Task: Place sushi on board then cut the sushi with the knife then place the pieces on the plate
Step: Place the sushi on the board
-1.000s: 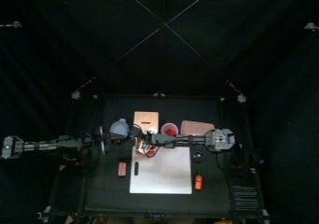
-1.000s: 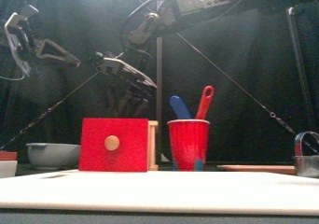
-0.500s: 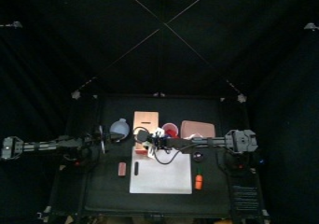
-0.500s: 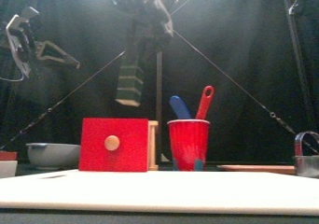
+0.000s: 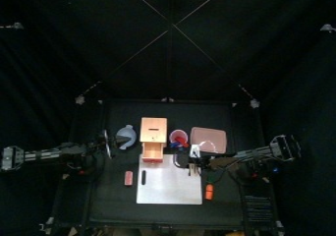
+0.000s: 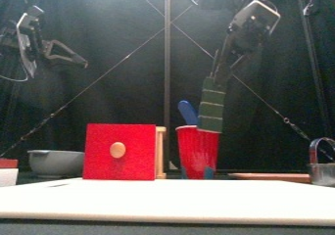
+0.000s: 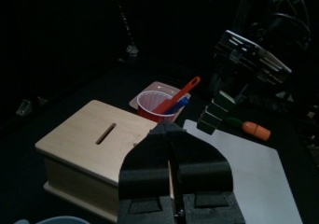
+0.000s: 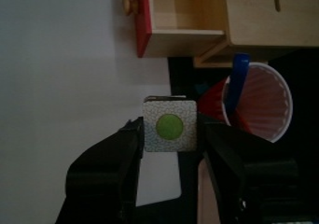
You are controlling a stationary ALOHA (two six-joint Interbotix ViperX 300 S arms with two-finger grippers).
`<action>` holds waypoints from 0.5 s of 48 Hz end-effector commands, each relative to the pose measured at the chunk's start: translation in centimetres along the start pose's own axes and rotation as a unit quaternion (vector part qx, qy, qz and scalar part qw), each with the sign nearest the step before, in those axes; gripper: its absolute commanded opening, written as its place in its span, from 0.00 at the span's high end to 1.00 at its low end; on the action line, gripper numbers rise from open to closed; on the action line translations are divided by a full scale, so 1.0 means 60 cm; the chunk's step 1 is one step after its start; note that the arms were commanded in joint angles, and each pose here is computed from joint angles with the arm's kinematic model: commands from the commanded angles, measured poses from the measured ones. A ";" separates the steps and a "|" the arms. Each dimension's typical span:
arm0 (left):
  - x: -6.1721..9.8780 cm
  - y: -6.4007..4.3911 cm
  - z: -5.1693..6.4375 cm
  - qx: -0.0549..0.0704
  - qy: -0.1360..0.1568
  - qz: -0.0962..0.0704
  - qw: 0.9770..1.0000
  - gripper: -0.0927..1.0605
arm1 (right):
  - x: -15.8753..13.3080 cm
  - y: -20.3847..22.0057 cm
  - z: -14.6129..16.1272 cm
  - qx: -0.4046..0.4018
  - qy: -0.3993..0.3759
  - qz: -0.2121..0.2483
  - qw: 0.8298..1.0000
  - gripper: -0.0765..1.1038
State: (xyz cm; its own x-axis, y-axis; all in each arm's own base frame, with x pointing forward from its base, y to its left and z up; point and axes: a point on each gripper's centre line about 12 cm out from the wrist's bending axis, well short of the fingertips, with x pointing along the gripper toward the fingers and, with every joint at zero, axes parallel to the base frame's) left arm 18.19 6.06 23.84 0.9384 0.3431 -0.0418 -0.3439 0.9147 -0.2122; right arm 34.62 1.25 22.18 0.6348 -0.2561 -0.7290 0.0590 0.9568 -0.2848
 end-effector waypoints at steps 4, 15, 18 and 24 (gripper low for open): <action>0.005 0.000 0.018 -0.002 -0.016 0.004 1.000 0.81 | 0.010 0.033 0.019 -0.027 -0.010 -0.004 1.000 0.42; 0.004 0.003 0.017 0.001 -0.016 0.008 1.000 0.81 | 0.053 0.094 0.042 -0.065 0.023 -0.012 0.998 0.42; 0.004 0.004 0.016 0.001 -0.015 0.010 1.000 0.81 | 0.061 0.095 0.044 -0.068 0.038 -0.028 0.997 0.42; 0.003 0.006 0.013 0.002 -0.013 0.012 1.000 0.81 | 0.069 0.103 0.046 -0.083 0.052 -0.045 0.994 0.41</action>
State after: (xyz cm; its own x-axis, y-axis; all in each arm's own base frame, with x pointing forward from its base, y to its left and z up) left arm 18.06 6.45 23.82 0.9305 0.3638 -0.0435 -0.3645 0.9071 -0.2105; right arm 39.16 6.12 17.75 0.5171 -0.3631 -0.7751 -0.0317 0.8968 -0.4413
